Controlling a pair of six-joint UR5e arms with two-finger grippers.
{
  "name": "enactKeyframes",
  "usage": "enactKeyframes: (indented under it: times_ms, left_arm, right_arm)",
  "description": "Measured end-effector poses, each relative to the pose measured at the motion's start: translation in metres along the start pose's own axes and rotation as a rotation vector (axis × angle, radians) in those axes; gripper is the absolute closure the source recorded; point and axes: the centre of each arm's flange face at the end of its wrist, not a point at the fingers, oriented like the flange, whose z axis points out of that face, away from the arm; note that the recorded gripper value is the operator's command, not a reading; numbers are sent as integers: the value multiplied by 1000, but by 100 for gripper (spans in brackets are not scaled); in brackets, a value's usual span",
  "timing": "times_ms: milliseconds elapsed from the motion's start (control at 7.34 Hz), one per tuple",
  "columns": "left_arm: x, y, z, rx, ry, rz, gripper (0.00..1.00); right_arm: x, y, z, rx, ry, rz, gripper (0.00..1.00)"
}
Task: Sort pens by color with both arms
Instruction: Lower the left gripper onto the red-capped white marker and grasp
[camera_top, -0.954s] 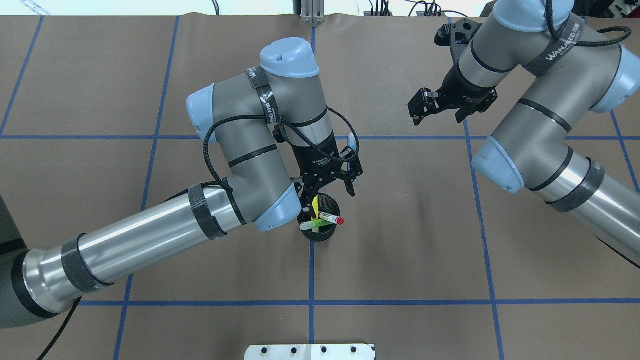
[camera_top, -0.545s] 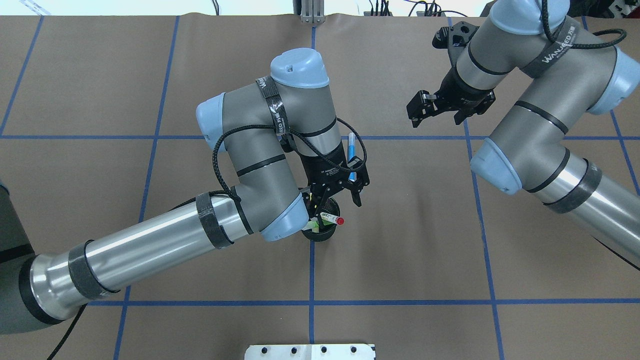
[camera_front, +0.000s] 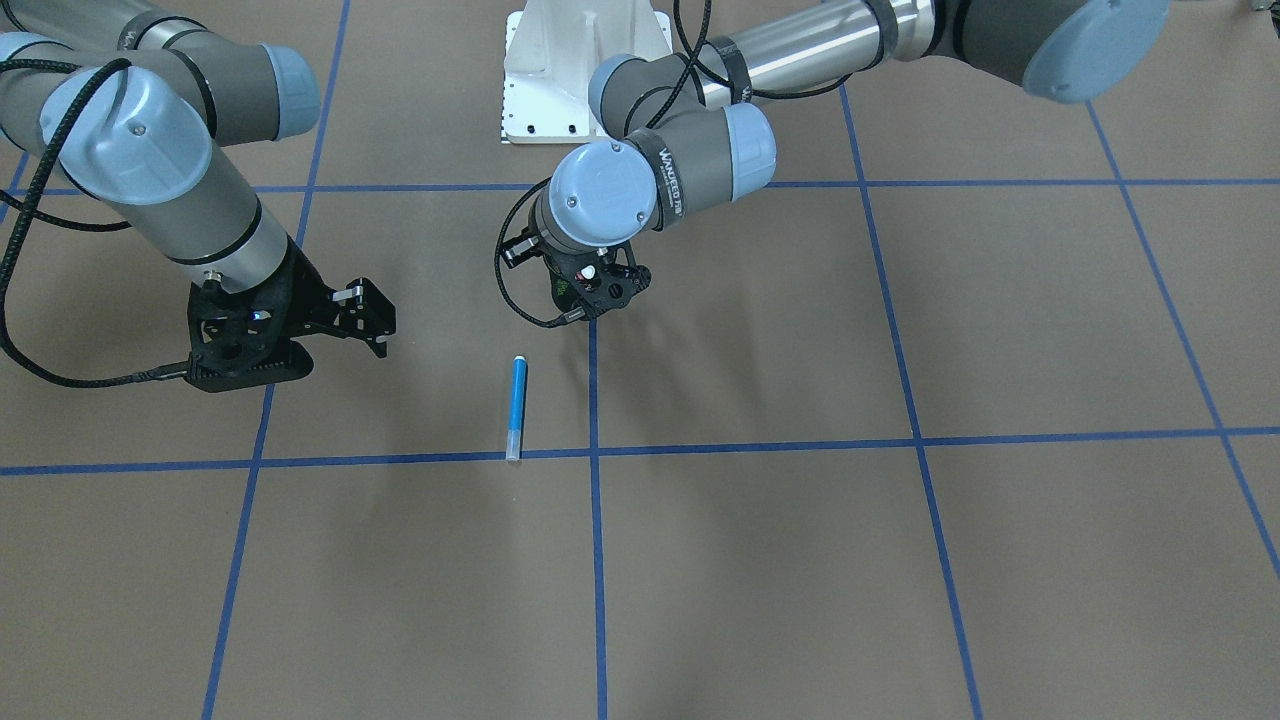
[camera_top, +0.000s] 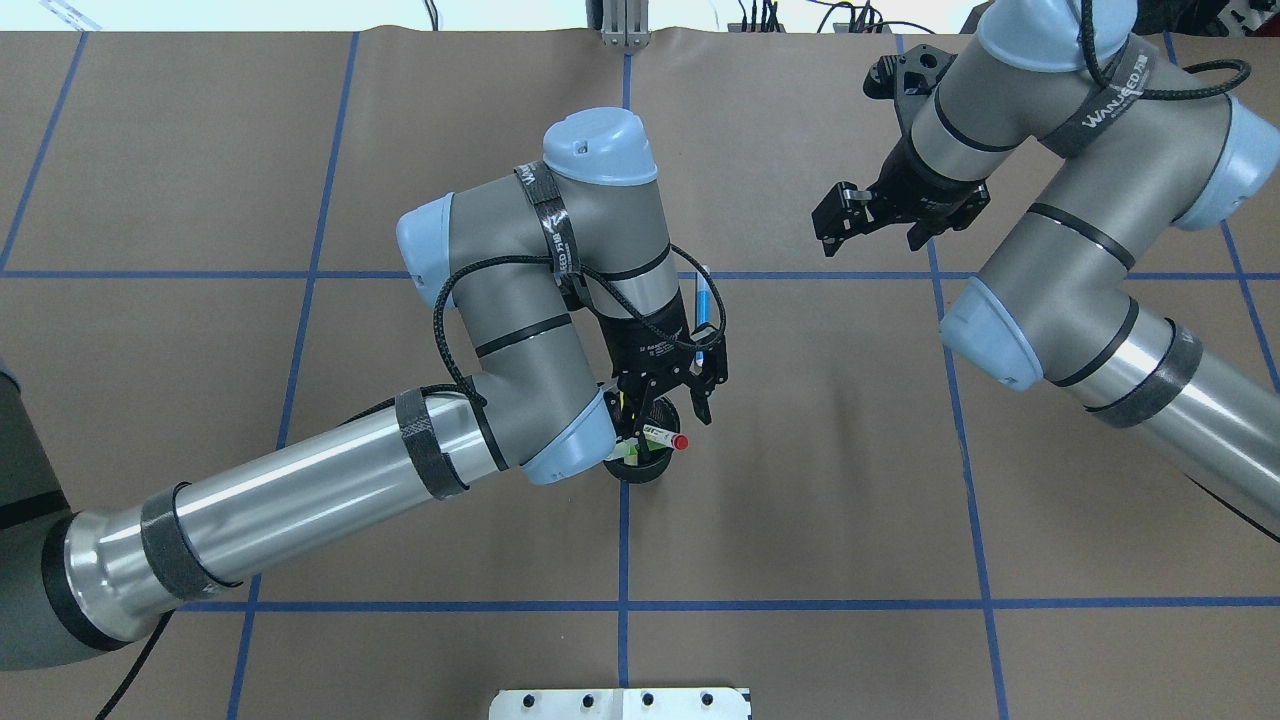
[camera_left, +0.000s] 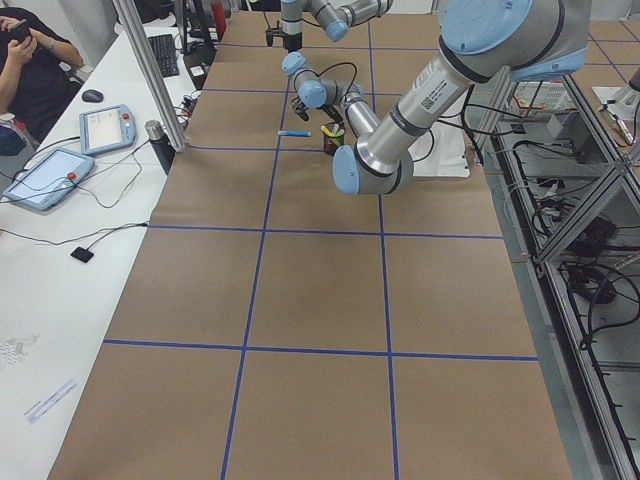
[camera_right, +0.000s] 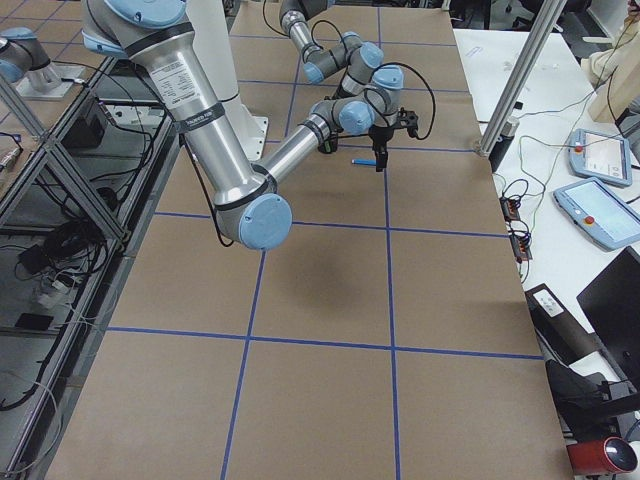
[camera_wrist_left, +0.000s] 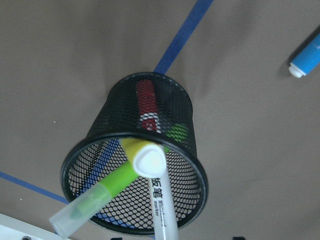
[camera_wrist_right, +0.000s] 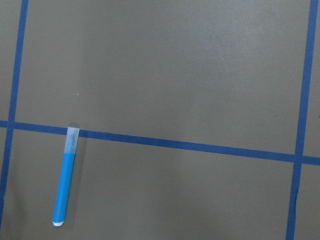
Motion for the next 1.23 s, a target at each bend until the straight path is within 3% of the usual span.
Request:
enactKeyframes:
  times_ms: [545,1226]
  left_arm:
    - [1,2,-1,-4,1,-3,33]
    - [0,5,-2,-13,1,-2,48]
  right_arm:
    - [-1,0,-1,1,-2,-1,1]
    - [0,0,1,-1,1,1,1]
